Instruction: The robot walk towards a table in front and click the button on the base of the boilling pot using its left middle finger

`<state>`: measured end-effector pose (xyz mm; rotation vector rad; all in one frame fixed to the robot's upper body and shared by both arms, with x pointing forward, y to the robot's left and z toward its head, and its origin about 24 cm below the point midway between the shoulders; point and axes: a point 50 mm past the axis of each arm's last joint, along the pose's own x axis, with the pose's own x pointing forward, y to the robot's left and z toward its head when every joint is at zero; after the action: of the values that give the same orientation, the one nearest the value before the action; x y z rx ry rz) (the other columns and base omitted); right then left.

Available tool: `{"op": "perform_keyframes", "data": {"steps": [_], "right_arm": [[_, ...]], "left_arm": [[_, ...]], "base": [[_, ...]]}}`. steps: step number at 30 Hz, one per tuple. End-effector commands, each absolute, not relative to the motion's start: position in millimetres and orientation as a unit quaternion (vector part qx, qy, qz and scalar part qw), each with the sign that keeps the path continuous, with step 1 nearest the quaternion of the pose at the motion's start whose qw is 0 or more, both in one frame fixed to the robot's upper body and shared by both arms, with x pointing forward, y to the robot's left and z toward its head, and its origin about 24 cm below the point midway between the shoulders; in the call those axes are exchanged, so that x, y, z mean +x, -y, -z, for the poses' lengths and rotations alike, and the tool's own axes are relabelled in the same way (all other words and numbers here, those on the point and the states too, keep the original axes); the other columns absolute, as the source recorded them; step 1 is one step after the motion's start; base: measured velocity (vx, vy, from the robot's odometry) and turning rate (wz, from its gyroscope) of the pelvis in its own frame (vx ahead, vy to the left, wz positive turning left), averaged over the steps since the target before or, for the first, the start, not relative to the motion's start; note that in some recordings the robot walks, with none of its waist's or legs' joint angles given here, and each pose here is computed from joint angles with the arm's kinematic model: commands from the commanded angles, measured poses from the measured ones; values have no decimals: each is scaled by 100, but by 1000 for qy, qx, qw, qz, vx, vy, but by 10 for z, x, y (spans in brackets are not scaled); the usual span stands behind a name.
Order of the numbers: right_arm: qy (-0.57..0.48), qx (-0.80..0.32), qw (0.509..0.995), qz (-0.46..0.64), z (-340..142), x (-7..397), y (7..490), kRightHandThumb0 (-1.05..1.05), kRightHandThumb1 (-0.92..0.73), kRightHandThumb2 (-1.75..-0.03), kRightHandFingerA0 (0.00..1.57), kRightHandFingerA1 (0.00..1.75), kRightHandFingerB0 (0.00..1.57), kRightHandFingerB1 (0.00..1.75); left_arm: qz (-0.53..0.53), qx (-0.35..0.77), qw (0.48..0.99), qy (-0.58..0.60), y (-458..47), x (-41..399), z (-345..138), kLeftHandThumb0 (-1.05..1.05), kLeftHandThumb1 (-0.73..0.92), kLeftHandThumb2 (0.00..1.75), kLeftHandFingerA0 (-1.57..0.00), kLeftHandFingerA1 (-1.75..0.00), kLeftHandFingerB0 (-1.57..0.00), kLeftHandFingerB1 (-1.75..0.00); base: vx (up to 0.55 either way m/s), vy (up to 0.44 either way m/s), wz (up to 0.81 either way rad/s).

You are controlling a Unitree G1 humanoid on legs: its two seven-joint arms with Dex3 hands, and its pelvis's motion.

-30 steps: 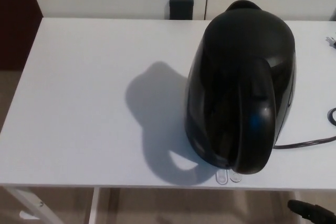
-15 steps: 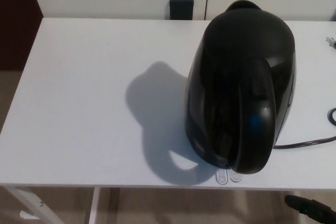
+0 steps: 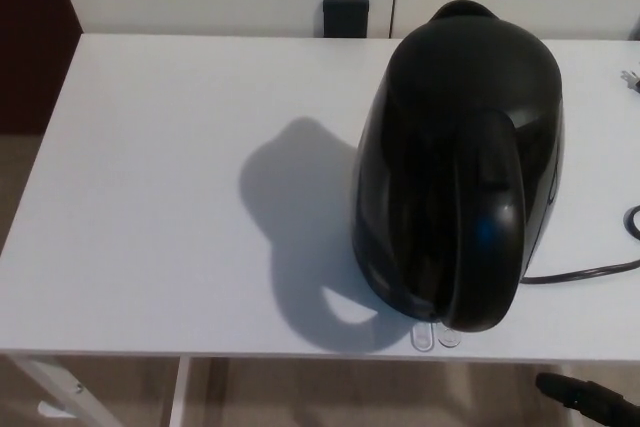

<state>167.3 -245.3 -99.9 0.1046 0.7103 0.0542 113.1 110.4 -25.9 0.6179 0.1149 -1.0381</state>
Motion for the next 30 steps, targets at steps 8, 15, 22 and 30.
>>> {"op": "perform_keyframes", "data": {"steps": [8, 15, 22, 30], "right_arm": [[-340, -14, 939, -44, 894, 1799, 2508, -15, -50, -54, 62, 48, 40, 40], [-340, -11, 939, -51, 906, 1822, 2508, -15, -49, -54, 65, 50, 42, 41], [-343, -6, 938, -46, 901, 1820, 2496, -13, -50, -54, 67, 50, 43, 41], [-341, 0, 939, -44, 886, 1854, 2493, -13, -50, -55, 63, 50, 43, 42]], "left_arm": [[540, 533, 551, 348, -709, 1148, -109, -64, 85, 66, -30, -30, -19, -27], [524, 540, 543, 373, -645, 1186, -137, -68, 70, 92, -18, -41, -10, -38], [514, 538, 543, 390, -604, 1195, -155, -69, 72, 92, -18, -41, -9, -37], [504, 540, 529, 419, -551, 1184, -183, -69, 72, 93, -18, -41, -9, -37]], "base": [[0, 0, 0], [0, 0, 0], [0, 0, 0], [0, 0, 0]]}}
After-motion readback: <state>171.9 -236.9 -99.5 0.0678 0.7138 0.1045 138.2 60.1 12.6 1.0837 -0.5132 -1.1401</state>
